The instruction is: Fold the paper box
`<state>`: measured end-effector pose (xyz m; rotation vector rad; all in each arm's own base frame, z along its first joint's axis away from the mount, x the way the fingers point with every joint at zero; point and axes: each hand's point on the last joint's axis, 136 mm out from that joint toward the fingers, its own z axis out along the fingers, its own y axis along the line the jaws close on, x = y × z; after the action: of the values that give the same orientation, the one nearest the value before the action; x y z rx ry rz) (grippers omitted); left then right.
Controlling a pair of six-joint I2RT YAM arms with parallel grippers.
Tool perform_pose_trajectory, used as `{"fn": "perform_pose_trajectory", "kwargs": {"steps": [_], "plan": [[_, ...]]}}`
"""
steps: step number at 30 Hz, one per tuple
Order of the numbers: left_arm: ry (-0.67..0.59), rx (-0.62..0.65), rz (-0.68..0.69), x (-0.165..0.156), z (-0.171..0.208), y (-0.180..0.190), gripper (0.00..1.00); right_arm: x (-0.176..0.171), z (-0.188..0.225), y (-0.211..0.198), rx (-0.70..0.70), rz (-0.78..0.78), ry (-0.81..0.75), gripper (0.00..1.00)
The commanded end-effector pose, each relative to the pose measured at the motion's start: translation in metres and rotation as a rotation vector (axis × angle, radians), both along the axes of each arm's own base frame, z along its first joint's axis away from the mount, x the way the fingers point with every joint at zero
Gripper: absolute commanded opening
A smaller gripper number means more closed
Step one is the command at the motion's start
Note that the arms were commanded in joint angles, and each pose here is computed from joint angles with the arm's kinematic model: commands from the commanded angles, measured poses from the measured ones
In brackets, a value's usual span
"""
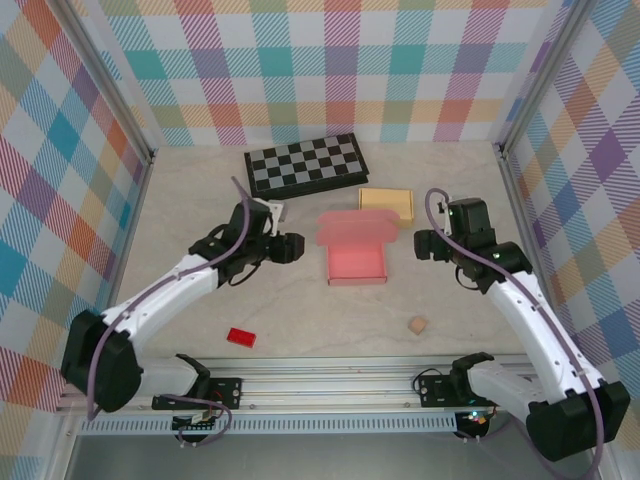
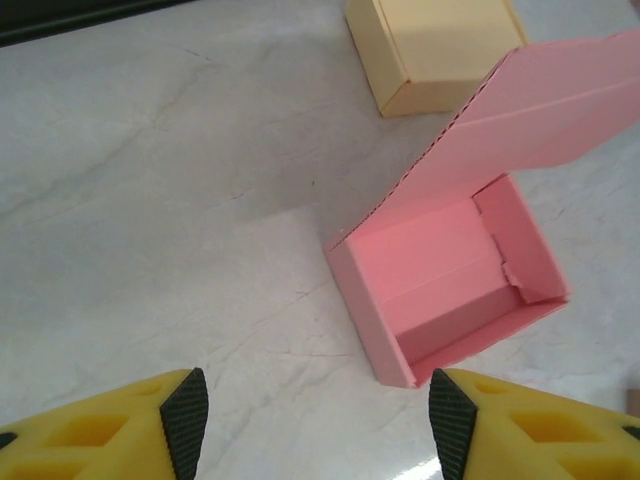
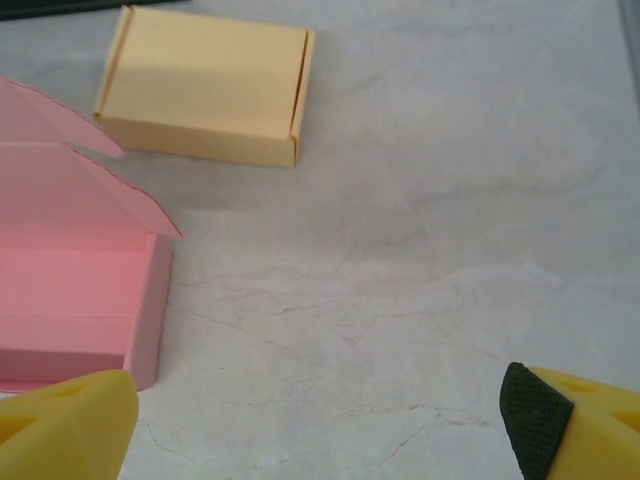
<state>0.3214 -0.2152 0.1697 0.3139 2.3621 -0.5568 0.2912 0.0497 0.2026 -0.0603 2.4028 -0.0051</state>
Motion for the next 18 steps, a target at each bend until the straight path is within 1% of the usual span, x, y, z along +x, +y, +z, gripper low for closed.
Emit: {"fn": "perform_pose_trajectory", "kwargs": {"steps": [1, 3, 6, 7, 8, 10, 12, 13, 15, 18], "plan": [[-0.104, -0.004, -0.120, 0.019, 0.011, -0.021, 0.60, 0.021, -0.007, 0.007, 0.152, -0.026, -0.015, 0.94], [-0.101, -0.007, -0.121, 0.026, 0.004, -0.026, 0.60, 0.031, -0.018, 0.003, 0.184, -0.045, 0.006, 0.93], [-0.077, 0.069, -0.011, 0.042, -0.008, -0.008, 0.58, 0.044, -0.034, -0.001, 0.217, -0.065, 0.050, 0.90], [-0.060, 0.093, 0.047, 0.048, -0.013, 0.003, 0.57, 0.048, -0.038, -0.002, 0.228, -0.069, 0.062, 0.89], [-0.034, 0.093, 0.098, 0.053, -0.018, 0.013, 0.54, 0.052, -0.043, -0.001, 0.239, -0.069, 0.075, 0.88], [0.024, 0.039, 0.145, 0.058, -0.025, 0.020, 0.52, 0.059, -0.049, 0.001, 0.255, -0.067, 0.096, 0.86], [0.038, -0.012, 0.117, 0.057, -0.025, 0.012, 0.53, 0.065, -0.052, 0.007, 0.274, -0.045, 0.115, 0.83], [0.034, -0.040, 0.085, 0.056, -0.022, 0.005, 0.53, 0.068, -0.052, 0.012, 0.289, -0.016, 0.120, 0.80], [-0.001, -0.091, 0.010, 0.050, -0.013, -0.007, 0.53, 0.071, -0.049, 0.025, 0.326, 0.062, 0.117, 0.74], [-0.084, -0.115, -0.112, 0.037, -0.001, -0.025, 0.53, 0.071, -0.040, 0.043, 0.376, 0.180, 0.075, 0.69]]}}
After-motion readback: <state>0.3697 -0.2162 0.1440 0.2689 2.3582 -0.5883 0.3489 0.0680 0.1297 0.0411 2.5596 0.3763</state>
